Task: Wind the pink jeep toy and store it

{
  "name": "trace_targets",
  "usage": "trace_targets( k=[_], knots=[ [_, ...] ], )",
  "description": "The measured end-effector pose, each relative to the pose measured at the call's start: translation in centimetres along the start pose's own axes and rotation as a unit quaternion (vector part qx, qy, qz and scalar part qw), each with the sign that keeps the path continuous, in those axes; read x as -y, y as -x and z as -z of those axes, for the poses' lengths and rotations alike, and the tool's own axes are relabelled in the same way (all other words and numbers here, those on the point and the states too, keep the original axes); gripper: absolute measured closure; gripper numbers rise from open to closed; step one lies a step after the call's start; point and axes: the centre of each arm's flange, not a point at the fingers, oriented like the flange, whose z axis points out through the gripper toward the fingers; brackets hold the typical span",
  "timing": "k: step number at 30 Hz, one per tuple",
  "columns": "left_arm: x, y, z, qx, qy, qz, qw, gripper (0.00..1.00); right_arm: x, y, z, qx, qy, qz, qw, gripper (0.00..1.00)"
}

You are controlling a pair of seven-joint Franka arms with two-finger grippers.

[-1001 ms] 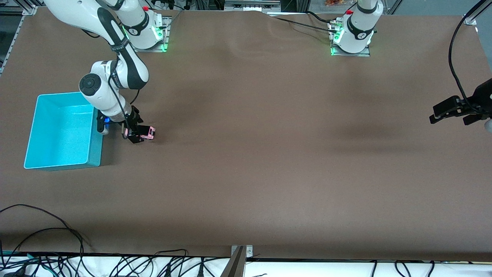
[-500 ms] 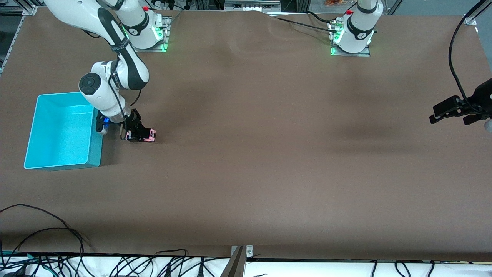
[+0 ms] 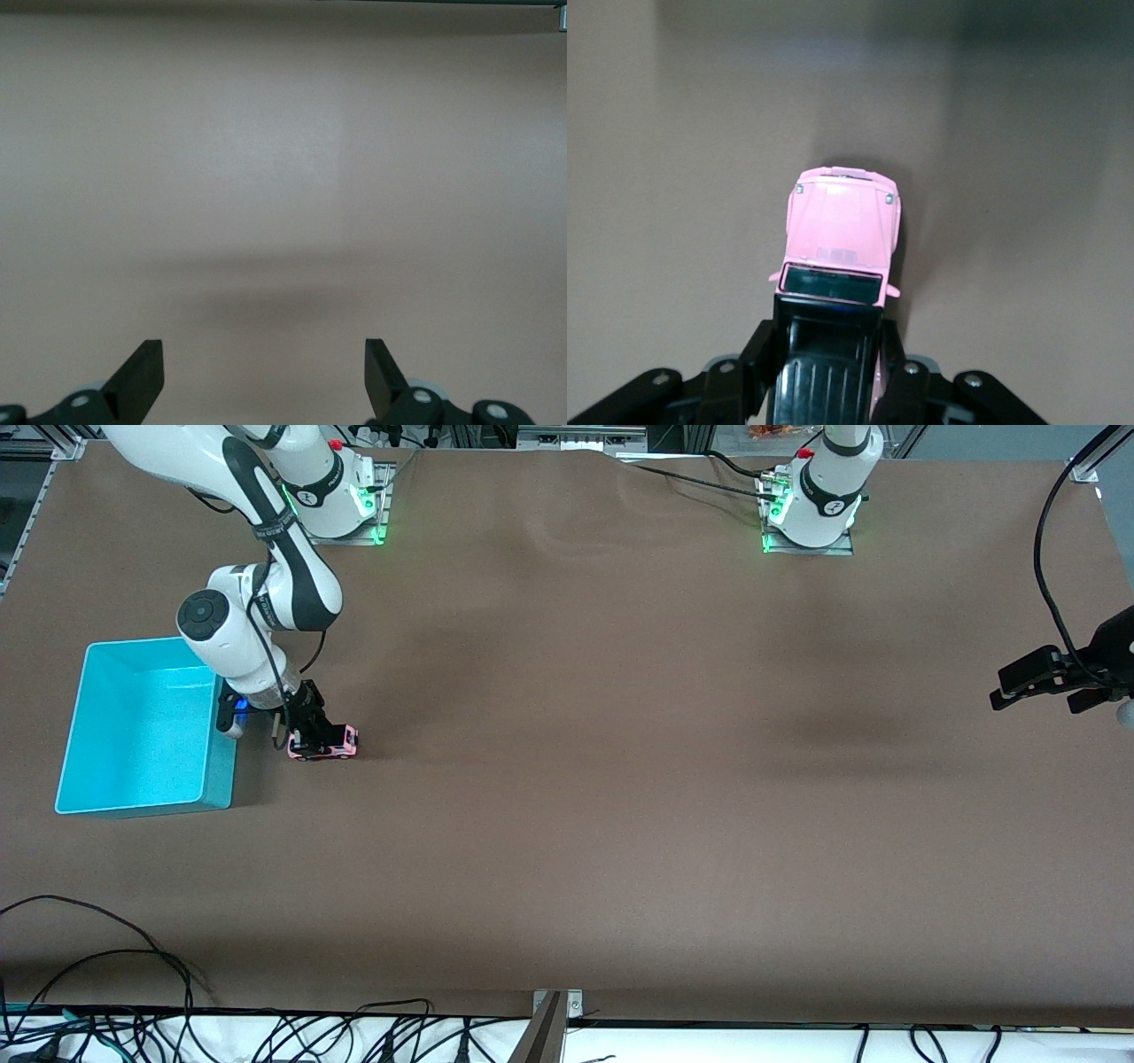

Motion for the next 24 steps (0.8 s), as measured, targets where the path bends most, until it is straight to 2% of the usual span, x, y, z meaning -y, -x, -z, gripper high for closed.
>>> trace_targets(
  k=[6, 12, 17, 21, 24],
  knots=[
    [0.0, 0.0, 0.0, 0.0, 0.0, 0.0, 1.0, 0.0, 1.4, 0.2, 3.2, 0.005, -0.002, 0.086, 0.996, 0.48],
    [0.0, 0.0, 0.0, 0.0, 0.0, 0.0, 1.0, 0.0, 1.3, -0.1, 6.4, 0.017, 0.018, 0.202, 0.979, 0.48],
    [0.0, 0.0, 0.0, 0.0, 0.0, -0.001, 1.0, 0.0, 1.1, -1.3, 8.0, 0.021, 0.023, 0.241, 0.97, 0.48],
    [0.0, 0.0, 0.0, 0.0, 0.0, -0.001, 1.0, 0.0, 0.9, -2.8, 9.0, 0.023, 0.025, 0.293, 0.956, 0.48],
    [0.0, 0.0, 0.0, 0.0, 0.0, -0.001, 1.0, 0.0, 0.6, -4.5, 9.9, 0.029, 0.031, 0.34, 0.94, 0.48]
  ],
)
